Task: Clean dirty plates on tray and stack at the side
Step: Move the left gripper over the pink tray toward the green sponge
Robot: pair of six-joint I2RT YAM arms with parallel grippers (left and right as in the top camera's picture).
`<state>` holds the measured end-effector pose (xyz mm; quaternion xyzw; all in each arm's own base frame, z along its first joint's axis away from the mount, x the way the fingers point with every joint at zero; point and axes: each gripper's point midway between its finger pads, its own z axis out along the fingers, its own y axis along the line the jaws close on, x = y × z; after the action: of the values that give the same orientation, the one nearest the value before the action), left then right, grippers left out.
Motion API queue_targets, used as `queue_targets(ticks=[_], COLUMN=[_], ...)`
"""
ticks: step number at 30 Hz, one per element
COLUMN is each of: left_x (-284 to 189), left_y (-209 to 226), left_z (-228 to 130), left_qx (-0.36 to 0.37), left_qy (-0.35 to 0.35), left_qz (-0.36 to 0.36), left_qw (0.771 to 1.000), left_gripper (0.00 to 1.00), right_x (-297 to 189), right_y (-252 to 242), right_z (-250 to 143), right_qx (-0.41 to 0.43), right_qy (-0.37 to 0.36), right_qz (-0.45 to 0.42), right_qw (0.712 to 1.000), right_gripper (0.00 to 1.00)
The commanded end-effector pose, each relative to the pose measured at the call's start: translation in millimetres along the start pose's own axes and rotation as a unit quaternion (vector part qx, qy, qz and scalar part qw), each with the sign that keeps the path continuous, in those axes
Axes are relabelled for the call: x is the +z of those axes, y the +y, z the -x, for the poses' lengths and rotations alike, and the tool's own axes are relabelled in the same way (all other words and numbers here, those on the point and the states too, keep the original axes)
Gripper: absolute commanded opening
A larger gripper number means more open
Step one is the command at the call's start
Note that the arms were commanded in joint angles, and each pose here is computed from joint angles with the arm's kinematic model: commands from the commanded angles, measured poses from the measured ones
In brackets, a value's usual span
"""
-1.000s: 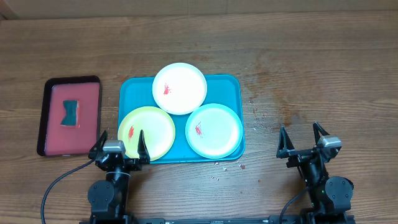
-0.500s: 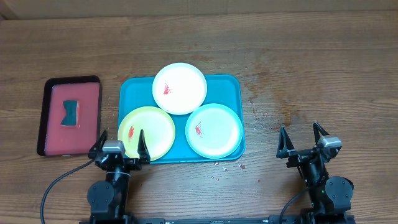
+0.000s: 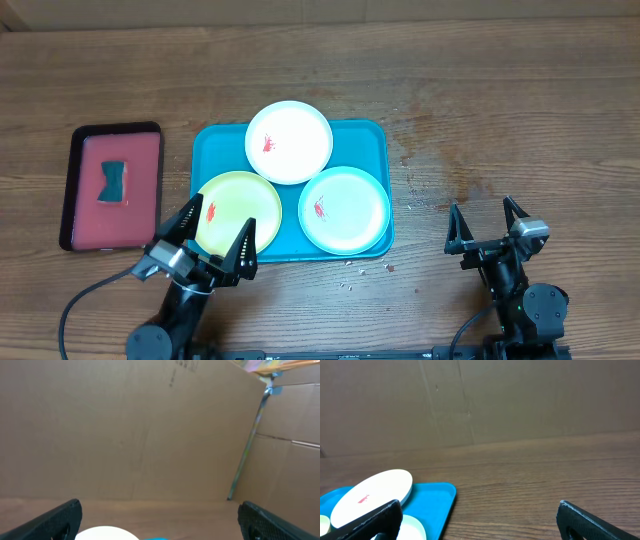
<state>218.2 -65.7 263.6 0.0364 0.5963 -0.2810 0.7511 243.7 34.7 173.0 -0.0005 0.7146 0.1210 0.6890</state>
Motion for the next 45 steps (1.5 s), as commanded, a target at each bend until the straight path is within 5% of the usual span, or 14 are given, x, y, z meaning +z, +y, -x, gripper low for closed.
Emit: queue_targets(ticks=[1, 5, 12, 20, 23, 28, 32, 34, 37, 40, 45], left_x=[4.0, 16.9, 68.8, 64.1, 27.0, 3.4, 3.8, 8.4, 5.1, -6.1, -25.0], left_y=[4.1, 29.9, 57.6, 173.0, 228.1, 294.2, 336.3, 354.2, 364.7, 363.7, 372.9], left_z=[38.0, 42.4, 24.0, 50.0, 36.1, 11.3, -7.8, -10.7, -15.0, -36.8, -81.5], left_qx=[0.04, 0.066, 0.053, -0.074, -0.148, -0.235, -0.219, -0.126, -0.017, 0.044, 0.007], left_qy=[0.013, 0.129, 0.372, 0.395, 0.394, 0.357, 0.359, 0.399, 0.461, 0.538, 0.583], left_qz=[0.061, 0.15, 0.17, 0.362, 0.448, 0.522, 0.521, 0.487, 0.444, 0.381, 0.372], left_qw=[0.997, 0.978, 0.911, 0.841, 0.789, 0.738, 0.743, 0.766, 0.768, 0.751, 0.722], left_gripper=[1.0, 1.0, 1.0, 1.0, 1.0, 1.0, 1.0, 1.0, 1.0, 0.96, 0.91], right_x=[0.0, 0.0, 0.0, 0.0, 0.0, 0.0, 0.0, 0.0, 0.0, 0.0, 0.0], right_y=[-3.2, -3.2, -3.2, -3.2, -3.2, -3.2, -3.2, -3.2, -3.2, -3.2, -3.2], right_z=[-1.2, -1.2, -1.2, -1.2, -1.2, -1.2, -1.2, -1.2, -1.2, -1.2, -1.2], right_qx=[0.002, 0.002, 0.002, 0.002, 0.002, 0.002, 0.002, 0.002, 0.002, 0.002, 0.002], right_qy=[-0.004, -0.004, -0.004, -0.004, -0.003, -0.003, -0.004, -0.004, -0.003, -0.004, -0.004], right_qz=[-0.007, -0.007, -0.007, -0.007, -0.007, -0.007, -0.007, -0.007, -0.007, -0.007, -0.007], right_qw=[1.0, 1.0, 1.0, 1.0, 1.0, 1.0, 1.0, 1.0, 1.0, 1.0, 1.0], right_gripper=[1.0, 1.0, 1.0, 1.0, 1.0, 1.0, 1.0, 1.0, 1.0, 1.0, 1.0])
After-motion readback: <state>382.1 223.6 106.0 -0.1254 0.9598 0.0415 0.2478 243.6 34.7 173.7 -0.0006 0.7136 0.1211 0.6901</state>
